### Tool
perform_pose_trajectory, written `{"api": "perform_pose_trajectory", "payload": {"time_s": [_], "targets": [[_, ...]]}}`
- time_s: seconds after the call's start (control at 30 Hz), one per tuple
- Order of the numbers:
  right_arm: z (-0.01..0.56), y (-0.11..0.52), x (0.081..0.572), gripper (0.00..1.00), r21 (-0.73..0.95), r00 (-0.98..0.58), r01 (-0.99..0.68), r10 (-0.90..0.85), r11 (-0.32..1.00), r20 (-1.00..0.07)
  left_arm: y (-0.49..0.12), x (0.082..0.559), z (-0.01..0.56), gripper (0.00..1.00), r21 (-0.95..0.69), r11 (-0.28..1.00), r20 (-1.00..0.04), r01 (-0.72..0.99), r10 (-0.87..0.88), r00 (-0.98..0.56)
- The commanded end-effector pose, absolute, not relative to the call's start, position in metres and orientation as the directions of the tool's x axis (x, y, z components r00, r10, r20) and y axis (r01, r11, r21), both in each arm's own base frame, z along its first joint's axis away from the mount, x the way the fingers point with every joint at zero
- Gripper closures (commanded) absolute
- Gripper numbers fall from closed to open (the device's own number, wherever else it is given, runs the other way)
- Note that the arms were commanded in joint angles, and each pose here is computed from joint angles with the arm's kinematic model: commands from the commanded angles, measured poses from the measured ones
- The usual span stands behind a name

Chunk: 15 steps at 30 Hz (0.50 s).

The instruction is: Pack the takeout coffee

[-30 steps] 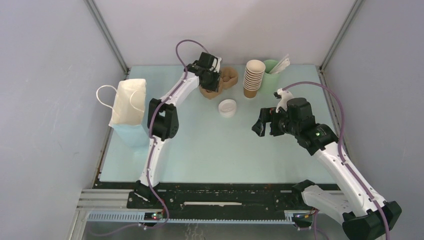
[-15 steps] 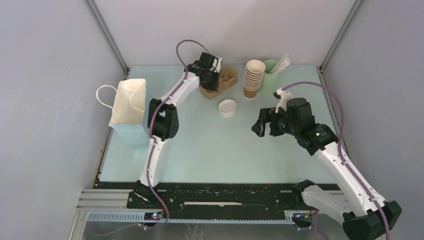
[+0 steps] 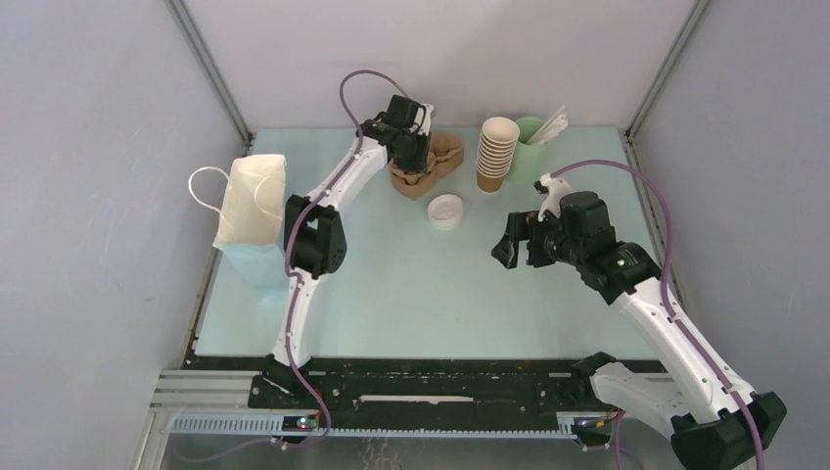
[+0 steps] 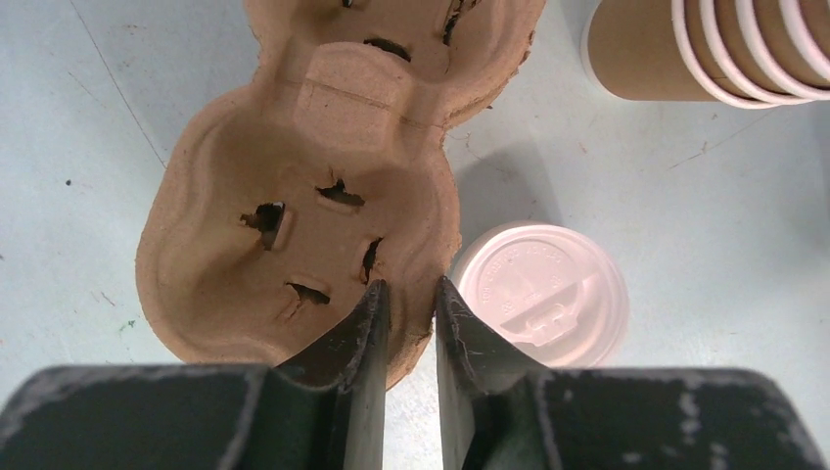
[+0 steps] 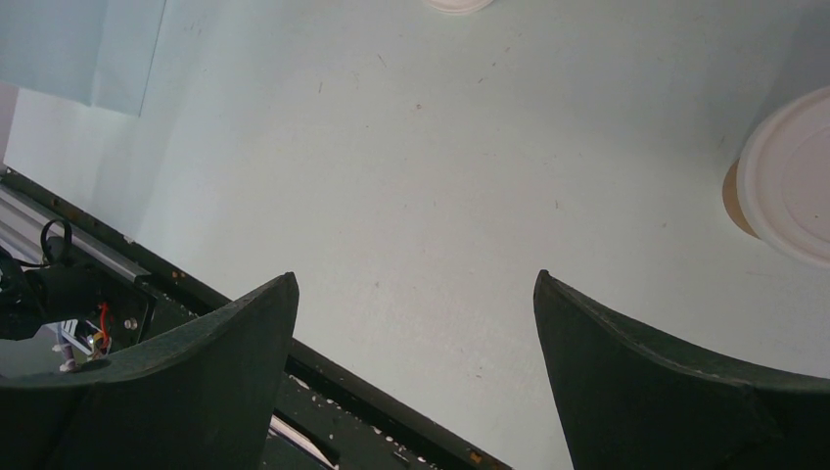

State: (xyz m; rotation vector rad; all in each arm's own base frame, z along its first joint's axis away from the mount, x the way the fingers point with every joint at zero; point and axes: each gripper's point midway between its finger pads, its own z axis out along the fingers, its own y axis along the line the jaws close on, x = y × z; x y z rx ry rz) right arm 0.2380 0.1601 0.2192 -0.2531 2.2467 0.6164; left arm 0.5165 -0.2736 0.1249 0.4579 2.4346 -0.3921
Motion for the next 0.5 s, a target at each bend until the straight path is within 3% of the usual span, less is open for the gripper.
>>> {"api": "perform_pose_trajectory", "payload": {"time_s": [0.0, 0.17, 0.47], "targets": [[0.223, 0.165, 0.24, 0.02, 0.339, -0.658, -0.398, -0.008, 0.853, -0.753, -0.283, 0.515, 0.184, 1.0, -0.21, 0.877, -0.704, 0.432, 0.171, -0.689], [0.223, 0.166, 0.24, 0.02, 0.341, -0.658, -0.4, -0.008, 0.851, -0.753, -0.27, 0.525, 0.192, 1.0, -0.137, 0.916, -0.733, 0.378, 0.164, -0.661], [0.221, 0.165, 0.242, 0.02, 0.334, -0.66, -0.395, -0.011, 0.856, -0.752, -0.276, 0.513, 0.22, 1.0, 0.299, 0.875, -0.751, 0.38, 0.461, -0.472]]}}
